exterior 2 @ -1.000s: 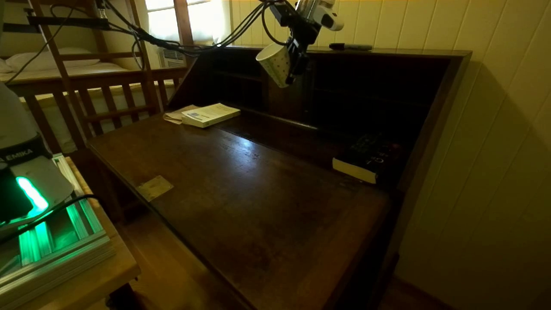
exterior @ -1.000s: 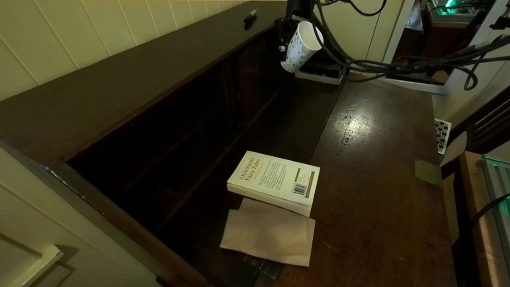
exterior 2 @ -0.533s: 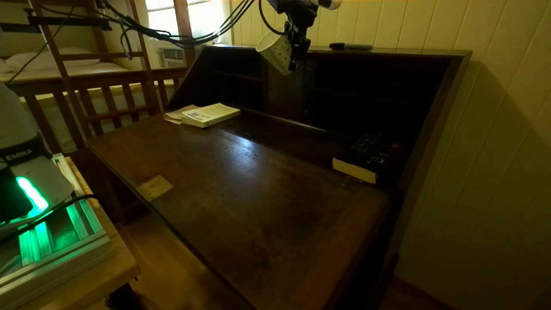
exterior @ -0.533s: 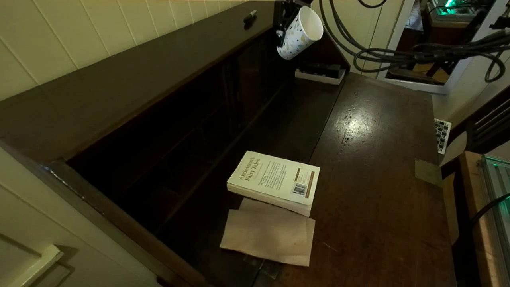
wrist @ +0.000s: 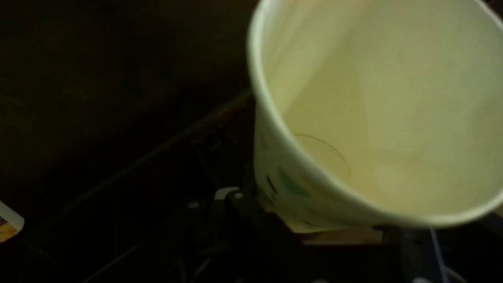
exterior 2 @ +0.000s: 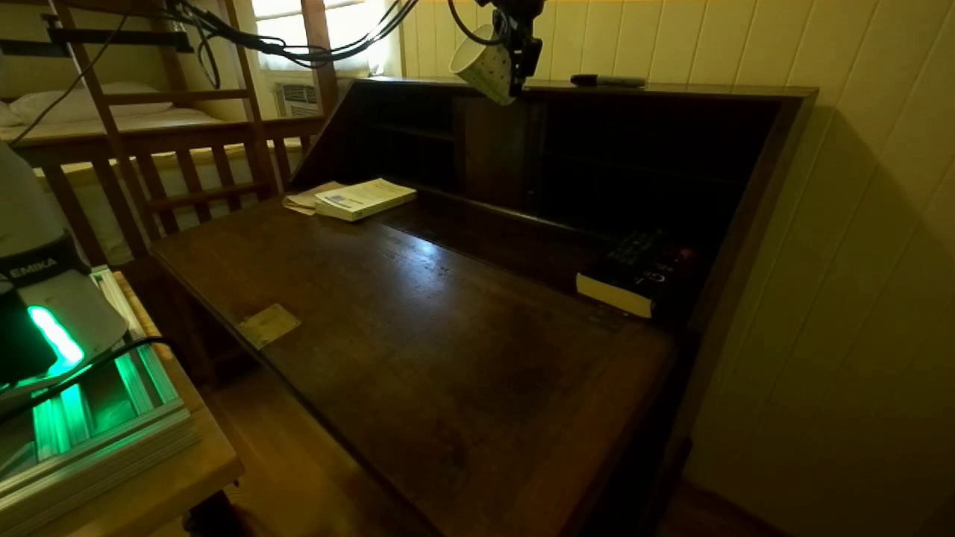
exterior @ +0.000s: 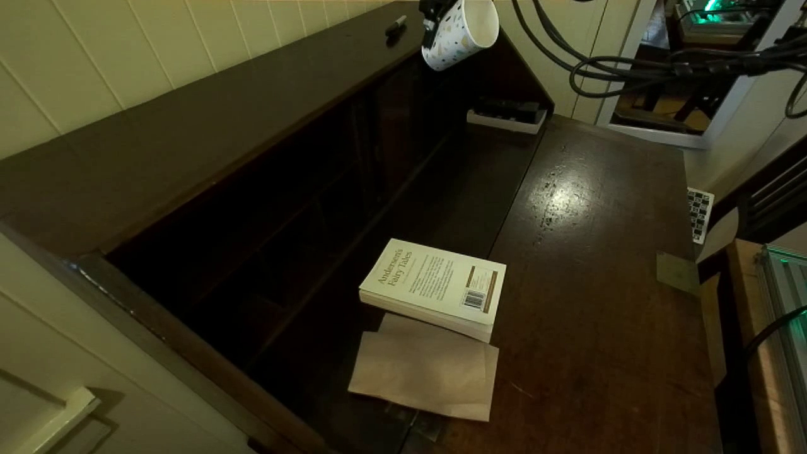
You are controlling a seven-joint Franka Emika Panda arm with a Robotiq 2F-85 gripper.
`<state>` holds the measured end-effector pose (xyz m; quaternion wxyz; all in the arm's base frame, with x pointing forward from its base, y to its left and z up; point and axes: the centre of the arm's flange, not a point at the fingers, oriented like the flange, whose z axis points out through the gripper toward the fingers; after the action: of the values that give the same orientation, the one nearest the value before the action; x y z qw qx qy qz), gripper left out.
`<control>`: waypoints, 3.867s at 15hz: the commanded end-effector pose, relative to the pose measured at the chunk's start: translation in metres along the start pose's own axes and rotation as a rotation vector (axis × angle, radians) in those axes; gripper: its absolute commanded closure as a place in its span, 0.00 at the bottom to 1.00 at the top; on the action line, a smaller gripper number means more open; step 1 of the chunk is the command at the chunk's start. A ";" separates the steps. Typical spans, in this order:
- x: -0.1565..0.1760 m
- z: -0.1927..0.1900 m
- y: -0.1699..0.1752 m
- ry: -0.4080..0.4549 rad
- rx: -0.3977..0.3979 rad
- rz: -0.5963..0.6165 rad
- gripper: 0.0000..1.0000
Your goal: Place the coffee cup upside down on top of the cabinet.
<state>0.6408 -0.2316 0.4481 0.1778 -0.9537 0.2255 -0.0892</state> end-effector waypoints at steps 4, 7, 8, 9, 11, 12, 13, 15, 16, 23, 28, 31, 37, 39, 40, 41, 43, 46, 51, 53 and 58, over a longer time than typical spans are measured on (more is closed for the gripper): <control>-0.007 -0.010 -0.019 0.118 0.072 -0.036 0.62; -0.001 -0.015 -0.027 0.172 0.098 -0.039 0.62; 0.001 -0.017 -0.030 0.191 0.106 -0.042 0.62; 0.001 -0.019 -0.032 0.209 0.114 -0.047 0.62; 0.001 -0.024 -0.036 0.250 0.130 -0.061 0.62; 0.002 -0.025 -0.038 0.271 0.139 -0.068 0.62; 0.003 -0.024 -0.039 0.296 0.145 -0.079 0.62; 0.003 -0.020 -0.041 0.360 0.155 -0.113 0.62; 0.003 -0.018 -0.042 0.392 0.160 -0.128 0.62; -0.002 0.000 -0.050 0.572 0.209 -0.236 0.62; -0.005 0.004 -0.057 0.679 0.249 -0.299 0.62; 0.008 0.005 -0.065 0.665 0.246 -0.296 0.37; 0.008 0.005 -0.062 0.678 0.253 -0.303 0.37; 0.008 0.005 -0.062 0.678 0.254 -0.304 0.37; 0.008 0.005 -0.063 0.678 0.254 -0.304 0.37; 0.008 0.005 -0.063 0.678 0.254 -0.304 0.37; 0.008 0.005 -0.063 0.678 0.254 -0.305 0.37; 0.006 0.006 -0.062 0.691 0.254 -0.313 0.62; 0.001 0.007 -0.064 0.726 0.254 -0.357 0.62; 0.000 0.008 -0.066 0.744 0.258 -0.376 0.62; -0.007 0.017 -0.073 0.804 0.298 -0.444 0.62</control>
<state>0.6755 -0.1681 0.4658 0.1861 -0.8491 0.0703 -0.4894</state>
